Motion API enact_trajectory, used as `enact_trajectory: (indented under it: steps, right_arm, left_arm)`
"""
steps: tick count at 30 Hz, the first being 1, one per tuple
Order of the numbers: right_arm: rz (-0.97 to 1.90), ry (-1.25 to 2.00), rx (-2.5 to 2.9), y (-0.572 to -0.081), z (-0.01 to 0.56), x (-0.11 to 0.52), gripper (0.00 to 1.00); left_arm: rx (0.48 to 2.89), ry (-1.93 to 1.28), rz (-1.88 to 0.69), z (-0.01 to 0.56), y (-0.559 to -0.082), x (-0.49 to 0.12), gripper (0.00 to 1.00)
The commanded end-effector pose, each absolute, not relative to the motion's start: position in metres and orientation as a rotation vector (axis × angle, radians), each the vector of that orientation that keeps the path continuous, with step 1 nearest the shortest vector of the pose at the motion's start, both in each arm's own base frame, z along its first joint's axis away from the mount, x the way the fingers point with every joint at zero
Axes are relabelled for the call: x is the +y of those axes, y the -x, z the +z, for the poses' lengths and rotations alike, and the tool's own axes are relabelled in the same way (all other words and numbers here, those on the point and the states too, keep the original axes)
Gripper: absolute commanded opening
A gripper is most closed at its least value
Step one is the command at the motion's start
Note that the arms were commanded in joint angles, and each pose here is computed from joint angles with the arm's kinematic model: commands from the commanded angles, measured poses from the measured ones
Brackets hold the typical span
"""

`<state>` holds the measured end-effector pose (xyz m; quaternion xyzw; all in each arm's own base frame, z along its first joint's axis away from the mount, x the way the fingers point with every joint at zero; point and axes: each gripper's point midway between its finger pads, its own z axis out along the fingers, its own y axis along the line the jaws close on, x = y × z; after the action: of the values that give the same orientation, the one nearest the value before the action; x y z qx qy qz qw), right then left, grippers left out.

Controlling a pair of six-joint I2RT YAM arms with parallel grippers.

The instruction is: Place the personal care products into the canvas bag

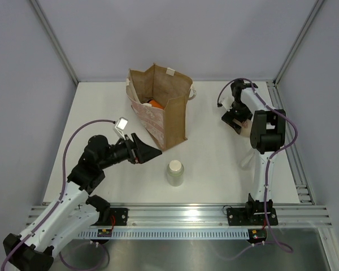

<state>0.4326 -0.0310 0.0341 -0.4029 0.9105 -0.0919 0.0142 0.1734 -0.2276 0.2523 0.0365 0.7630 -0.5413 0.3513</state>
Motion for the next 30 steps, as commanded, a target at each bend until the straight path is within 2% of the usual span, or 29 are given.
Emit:
enact_trajectory:
  steps: [1,3,4,7,12,18,30]
  right_arm:
    - [-0.087,1.309,2.902,-0.412,0.013,-0.014,0.67]
    - [-0.015,1.257,2.865,-0.415,0.023,-0.002,0.56]
    - [0.035,1.233,2.845,-0.416,0.028,0.004,0.43]
    - [0.149,1.147,2.798,-0.417,0.046,0.021,0.31]
    - [0.444,0.907,2.747,-0.414,0.069,0.053,0.21]
    - [0.678,0.723,2.735,-0.407,0.068,0.083,0.12]
    - [0.963,0.556,2.664,-0.401,0.078,0.104,0.06]
  left_arm:
    - [1.836,-0.142,-1.425,0.298,-0.181,-0.236,0.99]
    - [1.832,-0.158,-1.427,0.302,-0.182,-0.241,0.99]
    - [1.833,-0.162,-1.425,0.306,-0.184,-0.244,0.99]
    - [1.830,-0.177,-1.382,0.316,-0.190,-0.252,0.99]
    - [1.903,-0.253,-1.299,0.312,-0.204,-0.284,0.99]
    - [1.999,-0.335,-1.242,0.295,-0.220,-0.333,0.99]
    - [2.188,-0.272,-1.213,0.247,-0.247,-0.401,0.99]
